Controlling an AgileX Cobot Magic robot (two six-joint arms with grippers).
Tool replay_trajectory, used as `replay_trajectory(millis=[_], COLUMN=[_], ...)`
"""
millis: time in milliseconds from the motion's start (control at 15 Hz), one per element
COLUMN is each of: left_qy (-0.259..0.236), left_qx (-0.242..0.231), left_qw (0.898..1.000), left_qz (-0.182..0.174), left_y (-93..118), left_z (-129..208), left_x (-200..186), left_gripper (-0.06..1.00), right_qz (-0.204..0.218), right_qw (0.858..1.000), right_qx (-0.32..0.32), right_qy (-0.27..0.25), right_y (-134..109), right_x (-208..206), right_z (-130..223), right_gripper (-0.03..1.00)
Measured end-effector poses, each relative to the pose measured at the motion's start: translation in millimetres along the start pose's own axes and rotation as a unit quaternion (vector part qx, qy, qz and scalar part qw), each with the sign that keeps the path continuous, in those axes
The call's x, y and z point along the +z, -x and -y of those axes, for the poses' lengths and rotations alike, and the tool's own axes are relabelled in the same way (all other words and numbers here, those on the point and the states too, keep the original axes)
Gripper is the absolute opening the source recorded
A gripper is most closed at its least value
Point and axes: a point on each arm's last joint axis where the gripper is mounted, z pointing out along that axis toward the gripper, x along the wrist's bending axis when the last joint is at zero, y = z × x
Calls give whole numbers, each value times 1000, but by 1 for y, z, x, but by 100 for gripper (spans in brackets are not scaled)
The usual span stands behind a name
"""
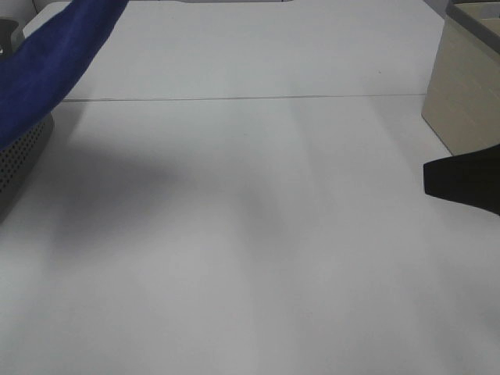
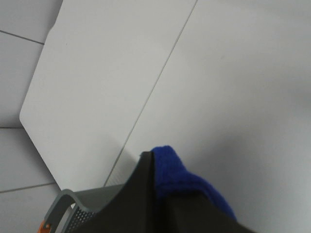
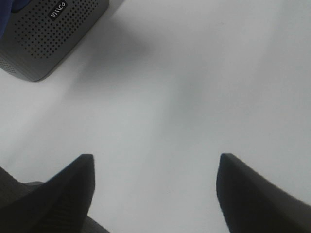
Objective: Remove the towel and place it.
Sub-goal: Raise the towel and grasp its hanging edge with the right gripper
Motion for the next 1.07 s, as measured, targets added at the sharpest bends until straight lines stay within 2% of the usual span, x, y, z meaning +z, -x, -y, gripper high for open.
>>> replay_trajectory(millis=[200, 267, 400, 600, 733, 1067], left_qy=[0, -19, -24, 15, 32, -14], left_qx=[6, 16, 16, -75, -115, -91], left_qw=[1000, 1000, 1000, 997, 993, 996], left_qz=[4, 13, 10, -16, 0, 15], left_y=[8, 18, 19, 1, 1, 27], left_z=[-12, -15, -15, -24, -29, -34], left_x=[15, 34, 38, 15, 9, 58], left_gripper=[0, 0, 0, 0, 0, 0], right_qz=[-6, -11, -17, -32, -37, -58], right_qw=[1000, 1000, 999, 998, 996, 988], right_qx=[-11, -19, -25, -33, -54, -82], right_qy=[-3, 4, 23, 50, 64, 113], right_y=[6, 7, 6, 3, 2, -2], right_x=[12, 14, 14, 14, 13, 13], right_z=[-5, -7, -10, -15, -18, -27], right_gripper=[70, 70, 70, 70, 70, 68])
